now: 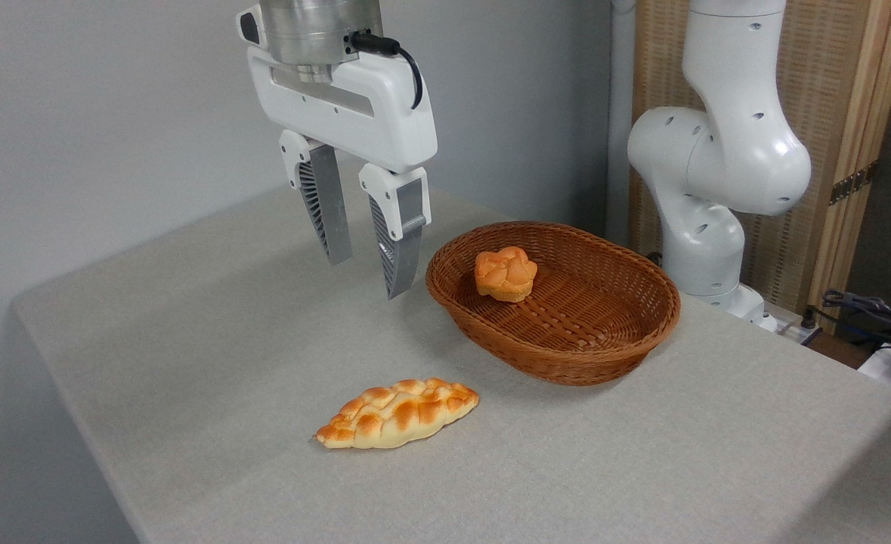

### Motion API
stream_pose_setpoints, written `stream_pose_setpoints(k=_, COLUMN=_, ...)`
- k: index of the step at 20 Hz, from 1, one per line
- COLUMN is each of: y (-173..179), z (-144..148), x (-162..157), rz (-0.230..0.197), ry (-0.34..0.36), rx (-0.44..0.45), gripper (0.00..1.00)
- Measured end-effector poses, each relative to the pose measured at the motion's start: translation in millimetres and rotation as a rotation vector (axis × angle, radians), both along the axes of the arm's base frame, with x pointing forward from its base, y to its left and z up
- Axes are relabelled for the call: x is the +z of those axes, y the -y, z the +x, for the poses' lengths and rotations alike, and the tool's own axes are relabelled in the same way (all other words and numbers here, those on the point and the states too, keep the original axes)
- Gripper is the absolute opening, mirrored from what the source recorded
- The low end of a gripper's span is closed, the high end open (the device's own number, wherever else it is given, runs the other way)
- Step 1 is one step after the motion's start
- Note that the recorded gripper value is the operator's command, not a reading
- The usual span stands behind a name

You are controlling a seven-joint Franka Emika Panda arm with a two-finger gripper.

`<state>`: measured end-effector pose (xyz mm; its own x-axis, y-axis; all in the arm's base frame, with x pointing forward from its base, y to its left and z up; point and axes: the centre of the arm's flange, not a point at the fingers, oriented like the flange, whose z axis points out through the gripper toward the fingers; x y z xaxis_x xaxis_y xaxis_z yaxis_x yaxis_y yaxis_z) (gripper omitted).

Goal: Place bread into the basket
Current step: 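Lower the open gripper down onto the braided bread loaf, then close the gripper around the middle of the braided loaf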

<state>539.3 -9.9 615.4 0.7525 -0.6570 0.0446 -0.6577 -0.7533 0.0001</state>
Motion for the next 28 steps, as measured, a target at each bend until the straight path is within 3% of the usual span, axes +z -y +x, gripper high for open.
stream_pose_setpoints(k=13, y=0.5, z=-3.7, x=-5.7, rz=0.001, ry=-0.022, rx=-0.013, gripper=1.0)
stream_pose_setpoints(k=16, y=0.5, z=-10.3, x=-10.9, rz=0.002, ry=-0.007, rx=-0.073, gripper=1.0)
stream_pose_setpoints(k=20, y=14.5, z=-19.2, x=-34.0, rz=0.012, ry=0.037, rx=-0.215, gripper=1.0)
stream_pose_setpoints(k=22, y=29.3, z=-20.3, x=-57.5, rz=0.032, ry=0.039, rx=-0.251, gripper=1.0)
stream_pose_setpoints(k=28, y=25.2, z=-27.5, x=-145.9, rz=0.159, ry=0.023, rx=-0.318, gripper=1.0)
